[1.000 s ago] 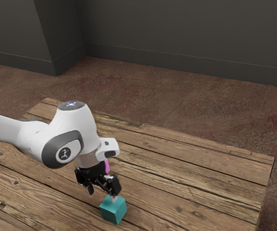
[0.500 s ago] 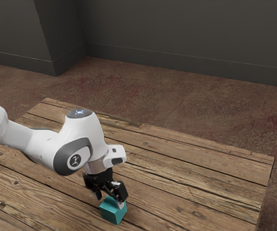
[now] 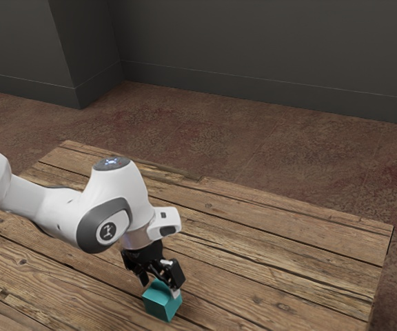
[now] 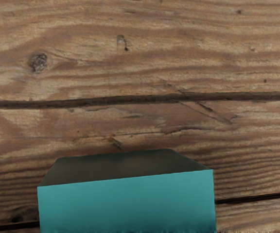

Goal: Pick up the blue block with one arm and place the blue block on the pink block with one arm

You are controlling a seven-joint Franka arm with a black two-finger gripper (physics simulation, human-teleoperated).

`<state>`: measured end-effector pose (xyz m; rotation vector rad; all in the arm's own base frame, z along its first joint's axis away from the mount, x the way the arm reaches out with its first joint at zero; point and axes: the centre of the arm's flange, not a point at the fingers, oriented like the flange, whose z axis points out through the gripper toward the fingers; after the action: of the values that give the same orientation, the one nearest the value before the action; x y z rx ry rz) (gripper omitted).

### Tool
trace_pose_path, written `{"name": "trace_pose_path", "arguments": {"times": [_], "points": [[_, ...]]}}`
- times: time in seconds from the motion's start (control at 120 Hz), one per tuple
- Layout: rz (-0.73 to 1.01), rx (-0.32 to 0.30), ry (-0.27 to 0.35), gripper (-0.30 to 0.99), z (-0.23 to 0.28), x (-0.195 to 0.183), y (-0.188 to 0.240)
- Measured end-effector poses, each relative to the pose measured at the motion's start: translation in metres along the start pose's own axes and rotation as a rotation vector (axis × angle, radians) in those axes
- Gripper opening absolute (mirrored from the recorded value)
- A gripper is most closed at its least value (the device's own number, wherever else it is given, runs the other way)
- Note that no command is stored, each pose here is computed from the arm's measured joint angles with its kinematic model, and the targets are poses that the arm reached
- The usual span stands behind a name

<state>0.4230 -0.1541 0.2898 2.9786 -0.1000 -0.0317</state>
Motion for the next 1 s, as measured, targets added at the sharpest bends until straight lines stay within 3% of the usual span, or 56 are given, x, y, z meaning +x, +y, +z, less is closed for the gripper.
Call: {"name": "trace_pose_path", "arguments": {"times": [1.0], "points": [[-0.039, 0.002, -0.04, 0.69, 0.032, 0.004, -0.012]]}}
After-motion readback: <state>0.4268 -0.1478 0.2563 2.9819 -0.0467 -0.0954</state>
